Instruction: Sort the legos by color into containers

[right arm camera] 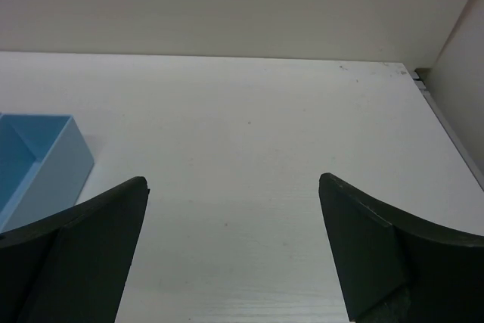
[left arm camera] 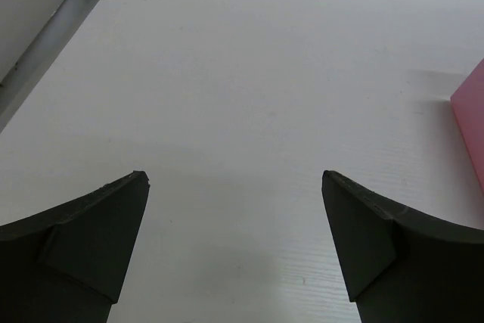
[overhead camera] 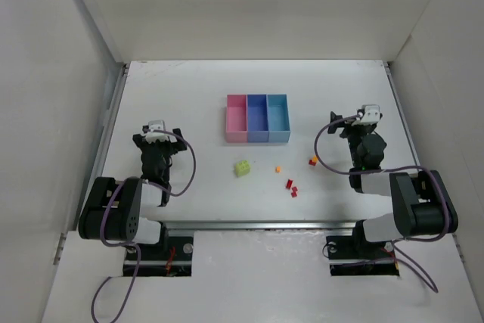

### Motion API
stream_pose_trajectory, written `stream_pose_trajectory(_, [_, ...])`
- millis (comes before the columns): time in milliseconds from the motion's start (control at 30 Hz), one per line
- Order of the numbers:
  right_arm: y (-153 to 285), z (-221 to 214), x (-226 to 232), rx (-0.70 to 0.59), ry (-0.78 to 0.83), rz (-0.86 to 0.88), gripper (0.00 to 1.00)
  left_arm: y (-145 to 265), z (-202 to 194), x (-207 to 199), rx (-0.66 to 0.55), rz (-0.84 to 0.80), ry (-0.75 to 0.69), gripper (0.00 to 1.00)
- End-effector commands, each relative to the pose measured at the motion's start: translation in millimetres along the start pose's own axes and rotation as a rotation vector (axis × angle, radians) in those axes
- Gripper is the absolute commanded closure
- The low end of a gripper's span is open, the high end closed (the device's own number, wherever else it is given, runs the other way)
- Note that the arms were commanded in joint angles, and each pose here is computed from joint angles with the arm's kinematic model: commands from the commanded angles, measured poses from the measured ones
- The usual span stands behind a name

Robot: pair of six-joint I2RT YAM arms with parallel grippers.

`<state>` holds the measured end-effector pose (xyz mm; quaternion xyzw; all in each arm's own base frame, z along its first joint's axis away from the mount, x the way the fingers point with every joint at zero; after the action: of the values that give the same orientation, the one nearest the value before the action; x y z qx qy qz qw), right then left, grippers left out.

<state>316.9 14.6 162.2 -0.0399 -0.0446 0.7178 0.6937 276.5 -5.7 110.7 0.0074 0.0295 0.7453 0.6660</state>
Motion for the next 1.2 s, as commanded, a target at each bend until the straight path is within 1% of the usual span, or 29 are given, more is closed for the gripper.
stream_pose_trajectory(0, [2, 4, 1, -0.025, 0.004, -0.002, 0.0, -4, 37, -3, -0.212, -0.019, 0.05, 0.0])
stream_pose_trajectory(67, [2, 7, 4, -0.035, 0.003, 0.007, 0.0, -4, 37, -6, -0.211, -0.05, 0.036, 0.0])
stream_pose_trajectory(100, [-1, 23, 4, -0.073, 0.001, 0.007, 0.0, -4, 38, -2, -0.212, -0.041, 0.033, 0.0])
stream_pose_trajectory(133, [-4, 32, 7, -0.072, -0.001, -0.001, 0.0, -4, 41, -3, -0.224, -0.075, 0.018, 0.0])
stream_pose_trajectory(167, [-2, 22, 7, 0.066, 0.005, -0.014, 0.0, -4, 41, -10, -0.209, -0.159, -0.022, 0.0])
stream_pose_trajectory(200, [-15, 50, 10, 0.043, 0.003, -0.02, 0.0, -3, 42, -8, -0.201, -0.161, -0.016, 0.0])
stream_pose_trajectory(233, [-16, 59, 10, 0.054, 0.004, -0.02, 0.0, -6, 54, -9, -0.227, -0.161, -0.014, 0.0])
stream_pose_trajectory(267, [-13, 75, 16, 0.022, -0.001, -0.002, 0.0, -20, 53, -11, -0.113, -0.179, -0.024, 0.0])
stream_pose_trajectory(333, [-8, 96, 28, -0.042, 0.001, 0.049, 0.0, -39, 60, -16, 0.039, -0.273, -0.184, 0.0])
stream_pose_trajectory(367, [-3, 113, 31, -0.09, 0.003, 0.06, 0.0, -58, 94, -21, 0.03, -0.307, -0.232, 0.0])
stream_pose_trajectory(400, [0, 116, 35, -0.092, 0.001, 0.074, 0.0, -57, 84, -18, 0.18, -0.303, -0.256, 0.0])
stream_pose_trajectory(467, [-1, 138, 41, -0.116, -0.011, 0.065, 0.0, -63, 105, -14, 0.212, -0.272, -0.297, 0.0])
stream_pose_trajectory(533, [1, 140, 45, -0.05, 0.006, 0.081, 0.0, -61, 140, -13, 0.193, -0.275, -0.342, 0.0])
stream_pose_trajectory(567, [-1, 151, 49, -0.056, 0.011, 0.084, 0.0, -57, 155, -12, 0.153, -0.275, -0.388, 0.0])
stream_pose_trajectory(600, [1, 155, 49, -0.053, 0.041, 0.072, 0.0, -47, 186, -10, 0.083, -0.266, -0.412, 0.0])
stream_pose_trajectory(633, [2, 157, 51, -0.046, 0.057, 0.055, 0.0, -43, 202, -10, 0.062, -0.263, -0.429, 0.0])
stream_pose_trajectory(700, [7, 162, 51, -0.045, 0.088, -0.026, 0.0, -39, 230, -8, 0.059, -0.25, -0.451, 0.0])
stream_pose_trajectory(733, [6, 168, 47, -0.056, 0.098, -0.057, 0.0, -30, 245, -7, 0.071, -0.266, -0.49, 0.0])
stream_pose_trajectory(767, [6, 172, 44, -0.063, 0.106, -0.087, 0.0, -27, 248, -7, 0.083, -0.293, -0.54, 0.0])
stream_pose_trajectory(833, [4, 187, 43, -0.094, 0.105, -0.1, 0.0, -13, 264, -7, 0.043, -0.344, -0.629, 0.0])
stream_pose_trajectory(900, [1, 190, 44, -0.098, 0.116, -0.089, 0.0, -4, 265, -14, 0.044, -0.499, -0.75, 0.05])
stream_pose_trajectory(933, [-2, 191, 45, -0.102, 0.114, -0.089, 0.0, -11, 256, -19, 0.09, -0.585, -0.773, 0.05])
stream_pose_trajectory(967, [-8, 184, 48, -0.086, 0.098, -0.086, 0.0, -8, 256, -27, 0.122, -0.686, -0.742, 0.05])
stream_pose_trajectory(1000, [-12, 185, 47, -0.082, 0.064, -0.124, 0.0, -11, 249, -34, 0.167, -0.742, -0.709, 0.06])
stream_pose_trajectory(1033, [-17, 194, 47, -0.103, 0.004, -0.163, 0.0, -14, 242, -41, 0.211, -0.795, -0.722, 0.05])
stream_pose_trajectory(1067, [-26, 189, 50, -0.092, -0.09, -0.196, 0.0, -25, 224, -53, 0.284, -0.877, -0.754, 0.05])
stream_pose_trajectory(1100, [-31, 192, 48, -0.097, -0.088, -0.191, 0.0, -24, 224, -55, 0.315, -0.907, -0.796, 0.05])
stream_pose_trajectory(1133, [-36, 194, 53, -0.097, -0.076, -0.151, 0.0, -31, 224, -57, 0.293, -0.92, -0.882, 0.05])
stream_pose_trajectory(1167, [-42, 201, 52, -0.11, -0.052, -0.131, 0.0, -36, 224, -54, 0.291, -0.907, -0.924, 0.04])
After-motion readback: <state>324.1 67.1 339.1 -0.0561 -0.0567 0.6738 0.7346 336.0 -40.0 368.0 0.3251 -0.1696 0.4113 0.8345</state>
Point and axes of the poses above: each gripper's point midway between its finger pads, its own y axis back along the fingers, its own x axis along the line the jaws close on, z = x × y, the point moved 8 cm from there along y, back along the fingers, and after that the axes turned 1 degree about -y, right-handed, at the moved point
